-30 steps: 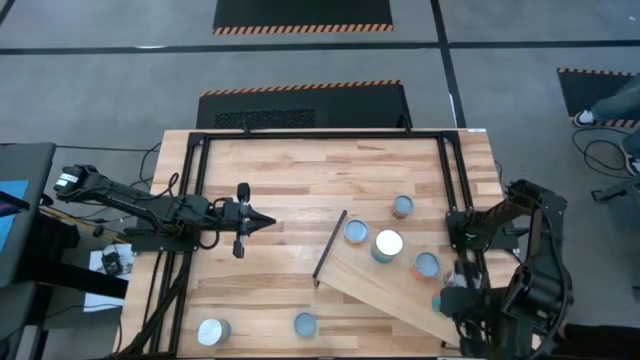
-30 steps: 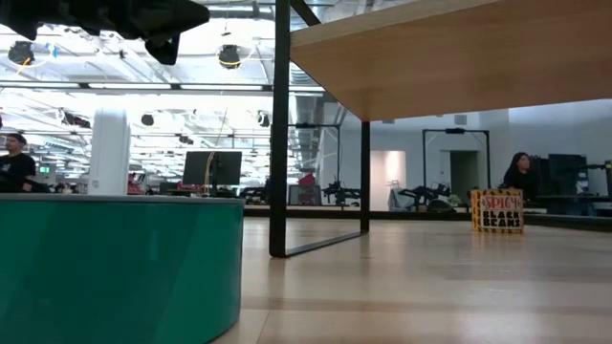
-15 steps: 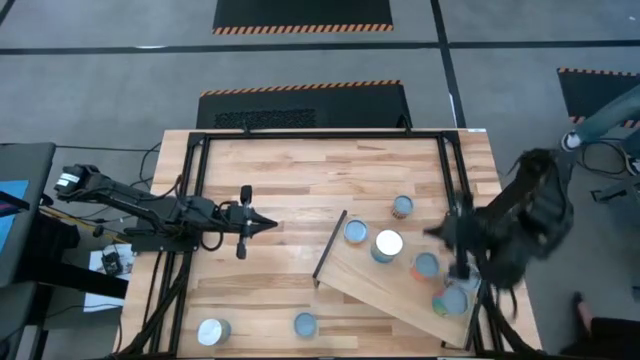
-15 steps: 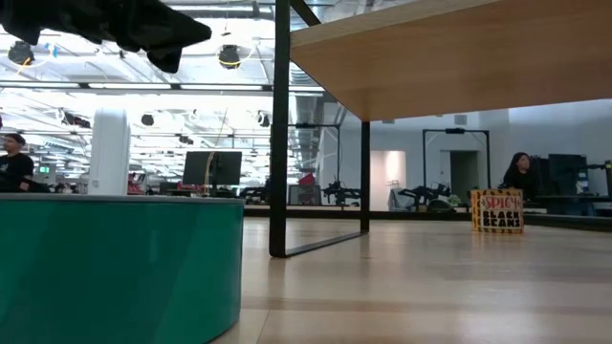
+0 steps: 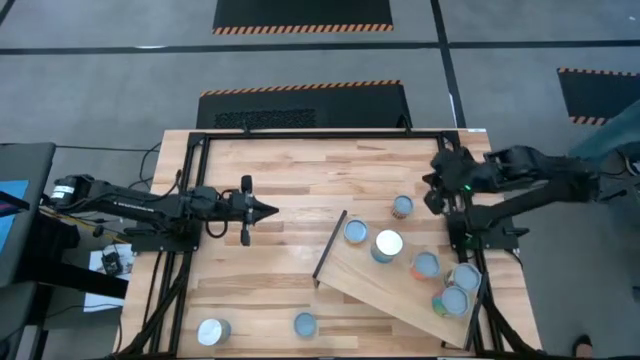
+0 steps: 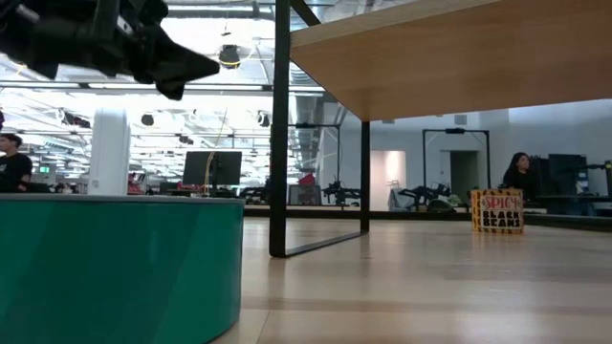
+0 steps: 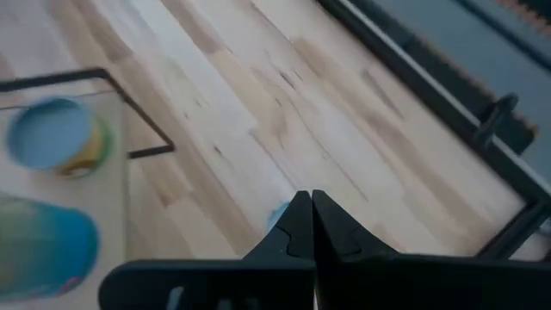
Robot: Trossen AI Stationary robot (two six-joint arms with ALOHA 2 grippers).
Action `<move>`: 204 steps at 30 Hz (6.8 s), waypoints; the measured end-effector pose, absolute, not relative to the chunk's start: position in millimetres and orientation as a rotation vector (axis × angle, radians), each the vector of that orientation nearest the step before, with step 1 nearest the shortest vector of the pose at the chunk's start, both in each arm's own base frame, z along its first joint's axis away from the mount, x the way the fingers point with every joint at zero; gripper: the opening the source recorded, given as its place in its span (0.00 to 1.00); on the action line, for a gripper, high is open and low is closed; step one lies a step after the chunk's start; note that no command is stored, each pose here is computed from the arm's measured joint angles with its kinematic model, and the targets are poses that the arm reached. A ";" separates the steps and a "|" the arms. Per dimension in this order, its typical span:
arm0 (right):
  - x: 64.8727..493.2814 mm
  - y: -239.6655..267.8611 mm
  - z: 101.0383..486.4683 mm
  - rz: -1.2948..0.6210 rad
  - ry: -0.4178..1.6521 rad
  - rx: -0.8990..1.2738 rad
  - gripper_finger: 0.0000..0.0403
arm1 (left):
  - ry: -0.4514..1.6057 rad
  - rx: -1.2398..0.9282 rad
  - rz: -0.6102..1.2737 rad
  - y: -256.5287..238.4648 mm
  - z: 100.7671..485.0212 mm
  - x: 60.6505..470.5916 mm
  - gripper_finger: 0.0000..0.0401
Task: Pick and place cans onto a shelf
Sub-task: Put the canned beans on the shelf
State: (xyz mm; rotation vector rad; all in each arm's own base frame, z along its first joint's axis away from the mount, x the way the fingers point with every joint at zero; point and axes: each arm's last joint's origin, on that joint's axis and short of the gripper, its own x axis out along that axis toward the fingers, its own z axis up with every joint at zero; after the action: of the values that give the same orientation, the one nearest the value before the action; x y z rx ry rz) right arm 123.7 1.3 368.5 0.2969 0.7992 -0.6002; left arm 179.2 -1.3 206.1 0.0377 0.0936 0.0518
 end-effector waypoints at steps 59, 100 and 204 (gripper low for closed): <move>160.5 -75.6 184.9 -0.819 1.075 1.002 0.26 | 0.101 -0.088 0.223 47.3 184.6 163.8 0.00; 125.8 -41.8 427.4 -0.733 0.892 0.654 0.03 | 0.082 -0.092 0.224 47.3 186.4 164.0 0.00; 212.9 202.4 352.8 -0.112 1.451 0.314 0.03 | 0.123 -0.118 0.214 46.7 182.3 163.6 0.00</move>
State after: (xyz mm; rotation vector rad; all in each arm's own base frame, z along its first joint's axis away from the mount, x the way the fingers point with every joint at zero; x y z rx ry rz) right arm 212.9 202.4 352.8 0.3141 1.4510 -0.1117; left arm 163.6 46.7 182.3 -0.1176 0.1230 0.2144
